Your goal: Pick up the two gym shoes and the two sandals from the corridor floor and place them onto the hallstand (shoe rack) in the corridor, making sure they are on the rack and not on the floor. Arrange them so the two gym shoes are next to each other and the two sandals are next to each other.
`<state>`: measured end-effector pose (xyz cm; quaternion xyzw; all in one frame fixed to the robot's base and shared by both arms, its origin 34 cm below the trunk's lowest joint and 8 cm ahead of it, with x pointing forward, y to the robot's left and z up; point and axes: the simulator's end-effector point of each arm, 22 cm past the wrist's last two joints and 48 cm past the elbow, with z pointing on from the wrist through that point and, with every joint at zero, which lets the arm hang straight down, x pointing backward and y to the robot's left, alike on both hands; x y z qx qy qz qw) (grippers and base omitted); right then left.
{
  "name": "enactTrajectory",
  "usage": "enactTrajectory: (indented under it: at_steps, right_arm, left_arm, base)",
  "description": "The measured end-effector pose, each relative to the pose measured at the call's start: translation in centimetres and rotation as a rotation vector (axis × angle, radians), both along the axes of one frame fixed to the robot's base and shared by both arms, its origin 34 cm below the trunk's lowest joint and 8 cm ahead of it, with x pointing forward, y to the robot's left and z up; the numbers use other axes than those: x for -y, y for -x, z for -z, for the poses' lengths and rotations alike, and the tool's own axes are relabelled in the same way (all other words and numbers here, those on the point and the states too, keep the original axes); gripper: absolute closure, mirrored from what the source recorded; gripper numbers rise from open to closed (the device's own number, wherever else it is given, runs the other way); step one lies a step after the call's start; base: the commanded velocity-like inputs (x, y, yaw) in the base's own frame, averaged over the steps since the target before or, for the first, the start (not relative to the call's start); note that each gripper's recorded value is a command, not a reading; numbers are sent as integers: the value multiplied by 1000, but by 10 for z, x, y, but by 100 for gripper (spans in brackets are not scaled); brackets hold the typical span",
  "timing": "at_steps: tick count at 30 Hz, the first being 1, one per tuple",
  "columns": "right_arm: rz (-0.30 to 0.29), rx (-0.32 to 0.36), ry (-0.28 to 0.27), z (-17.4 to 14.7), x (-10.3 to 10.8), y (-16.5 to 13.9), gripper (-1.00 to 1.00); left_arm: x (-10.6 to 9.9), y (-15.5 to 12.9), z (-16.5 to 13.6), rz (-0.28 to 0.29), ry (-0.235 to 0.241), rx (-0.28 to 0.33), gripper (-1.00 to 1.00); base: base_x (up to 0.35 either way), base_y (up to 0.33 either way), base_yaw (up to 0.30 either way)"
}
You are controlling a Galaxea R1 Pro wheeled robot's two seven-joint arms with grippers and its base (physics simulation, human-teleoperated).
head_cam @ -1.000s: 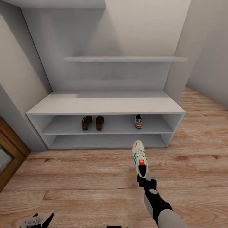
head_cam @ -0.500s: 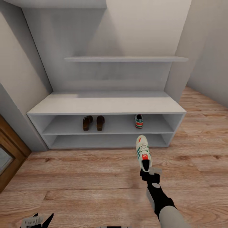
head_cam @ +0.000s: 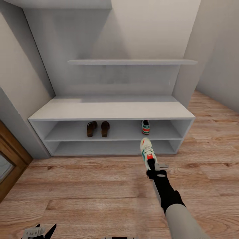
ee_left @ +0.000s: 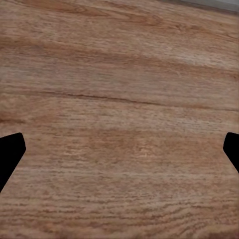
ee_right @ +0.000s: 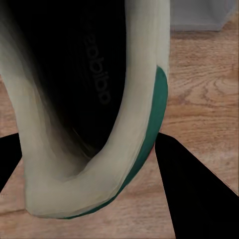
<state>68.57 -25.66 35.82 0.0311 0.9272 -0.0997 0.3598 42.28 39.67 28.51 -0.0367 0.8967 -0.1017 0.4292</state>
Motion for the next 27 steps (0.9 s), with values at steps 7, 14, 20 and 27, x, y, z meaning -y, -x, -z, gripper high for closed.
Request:
enactTrajectory:
  at_steps: [7, 14, 20, 27]
  right_arm:
    - [36, -54, -62, 1, -5, 0, 100]
    - [40, -60, -72, -8, -6, -10, 100]
    - [40, -60, -72, -8, -6, -11, 100]
    - [40, -60, -71, -9, -6, -11, 100]
  left_arm:
    - [0, -1, 0, -1, 0, 1, -100]
    - [0, 0, 0, 1, 0, 0, -100]
    - [0, 0, 0, 1, 0, 0, -100]
    - [1, 0, 0, 2, 1, -1, -100]
  base:
    - [0, 10, 0]
    - [0, 225, 0]
    - [0, 298, 0]
    - [0, 188, 0]
